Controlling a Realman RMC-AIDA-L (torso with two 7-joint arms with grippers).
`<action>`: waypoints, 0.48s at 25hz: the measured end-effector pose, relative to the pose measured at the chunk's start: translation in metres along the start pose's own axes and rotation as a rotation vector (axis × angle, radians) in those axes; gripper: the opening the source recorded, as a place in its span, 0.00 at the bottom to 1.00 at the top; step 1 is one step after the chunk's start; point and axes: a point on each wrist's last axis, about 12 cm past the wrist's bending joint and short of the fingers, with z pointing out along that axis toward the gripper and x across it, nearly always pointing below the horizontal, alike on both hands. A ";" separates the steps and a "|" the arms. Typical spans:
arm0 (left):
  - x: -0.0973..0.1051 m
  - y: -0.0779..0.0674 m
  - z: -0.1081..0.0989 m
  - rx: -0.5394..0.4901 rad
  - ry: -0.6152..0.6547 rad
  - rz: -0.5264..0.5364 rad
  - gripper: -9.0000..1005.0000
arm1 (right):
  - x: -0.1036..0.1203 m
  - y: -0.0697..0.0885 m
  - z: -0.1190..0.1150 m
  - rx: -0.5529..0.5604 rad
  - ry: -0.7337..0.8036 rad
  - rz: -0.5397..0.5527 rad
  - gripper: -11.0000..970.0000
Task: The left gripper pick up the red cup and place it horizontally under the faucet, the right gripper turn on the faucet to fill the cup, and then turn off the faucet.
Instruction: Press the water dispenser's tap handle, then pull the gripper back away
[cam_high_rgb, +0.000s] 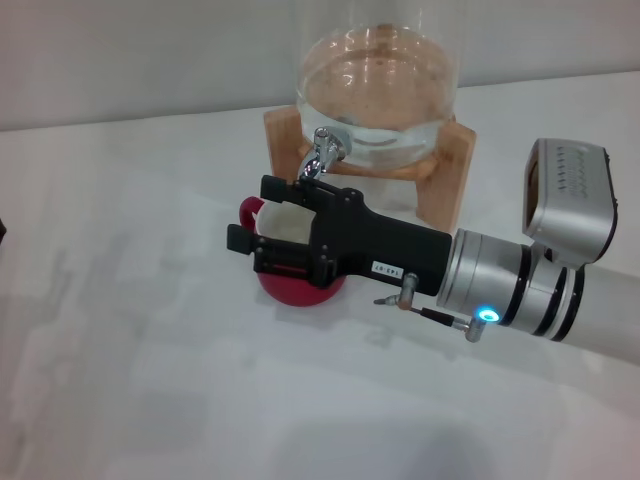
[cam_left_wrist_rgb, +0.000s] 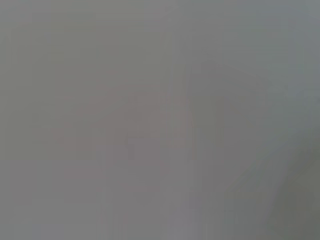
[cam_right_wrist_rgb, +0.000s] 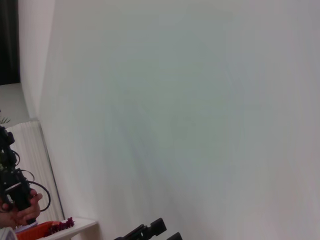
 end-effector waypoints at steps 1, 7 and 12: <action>0.000 0.000 0.000 0.000 0.001 0.000 0.80 | 0.000 0.000 0.000 0.000 0.000 0.000 0.87; 0.000 0.000 0.000 0.001 0.004 -0.002 0.80 | -0.001 -0.001 0.000 0.004 -0.001 -0.003 0.87; 0.001 -0.002 0.000 0.012 0.005 -0.002 0.80 | -0.002 -0.003 -0.001 0.013 -0.007 -0.007 0.87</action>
